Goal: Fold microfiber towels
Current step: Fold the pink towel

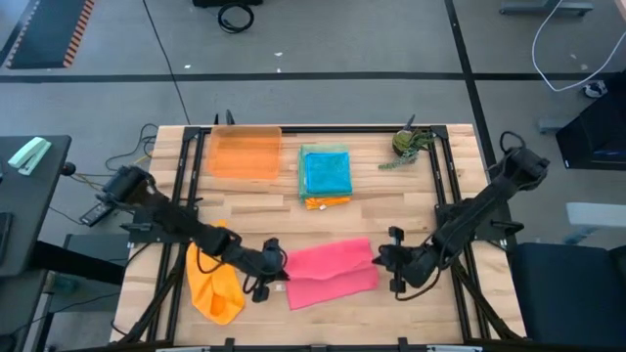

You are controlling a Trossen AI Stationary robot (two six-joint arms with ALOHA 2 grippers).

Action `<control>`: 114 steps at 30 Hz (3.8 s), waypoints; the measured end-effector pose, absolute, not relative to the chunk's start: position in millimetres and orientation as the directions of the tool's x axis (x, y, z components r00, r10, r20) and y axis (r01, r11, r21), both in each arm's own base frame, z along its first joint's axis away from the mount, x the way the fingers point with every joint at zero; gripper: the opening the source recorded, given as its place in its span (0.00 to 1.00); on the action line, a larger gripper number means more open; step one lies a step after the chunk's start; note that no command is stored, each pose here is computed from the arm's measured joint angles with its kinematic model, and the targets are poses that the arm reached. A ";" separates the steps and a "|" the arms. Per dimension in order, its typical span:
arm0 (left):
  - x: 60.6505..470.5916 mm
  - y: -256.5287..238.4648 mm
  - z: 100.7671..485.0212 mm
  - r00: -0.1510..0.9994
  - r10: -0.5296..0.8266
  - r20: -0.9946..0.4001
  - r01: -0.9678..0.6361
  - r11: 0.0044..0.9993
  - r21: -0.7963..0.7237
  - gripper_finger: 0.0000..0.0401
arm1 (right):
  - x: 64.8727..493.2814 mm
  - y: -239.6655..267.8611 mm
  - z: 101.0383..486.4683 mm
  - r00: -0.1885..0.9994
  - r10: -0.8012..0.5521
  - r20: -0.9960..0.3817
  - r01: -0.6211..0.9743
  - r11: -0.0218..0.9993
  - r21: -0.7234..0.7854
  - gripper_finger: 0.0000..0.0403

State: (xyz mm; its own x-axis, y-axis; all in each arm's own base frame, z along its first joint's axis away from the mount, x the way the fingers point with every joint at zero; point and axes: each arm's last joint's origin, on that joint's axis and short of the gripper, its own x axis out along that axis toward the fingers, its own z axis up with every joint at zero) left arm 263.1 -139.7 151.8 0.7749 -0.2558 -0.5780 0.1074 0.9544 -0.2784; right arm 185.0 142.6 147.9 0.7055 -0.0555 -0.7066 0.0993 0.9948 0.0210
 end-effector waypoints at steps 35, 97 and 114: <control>270.6 -165.9 134.2 0.726 -0.427 -0.538 0.221 0.887 -0.406 0.23 | 175.3 164.7 138.3 0.714 0.000 -0.700 0.099 0.990 0.101 0.01; 296.2 -197.8 123.2 0.621 -0.318 -0.717 0.364 0.926 -0.095 0.31 | 177.9 162.0 138.2 0.704 0.008 -0.711 0.091 0.991 0.101 0.01; 297.7 -197.2 124.1 0.629 -0.321 -0.708 0.369 0.925 -0.091 0.06 | 177.9 162.0 138.2 0.704 0.007 -0.710 0.088 0.991 0.097 0.01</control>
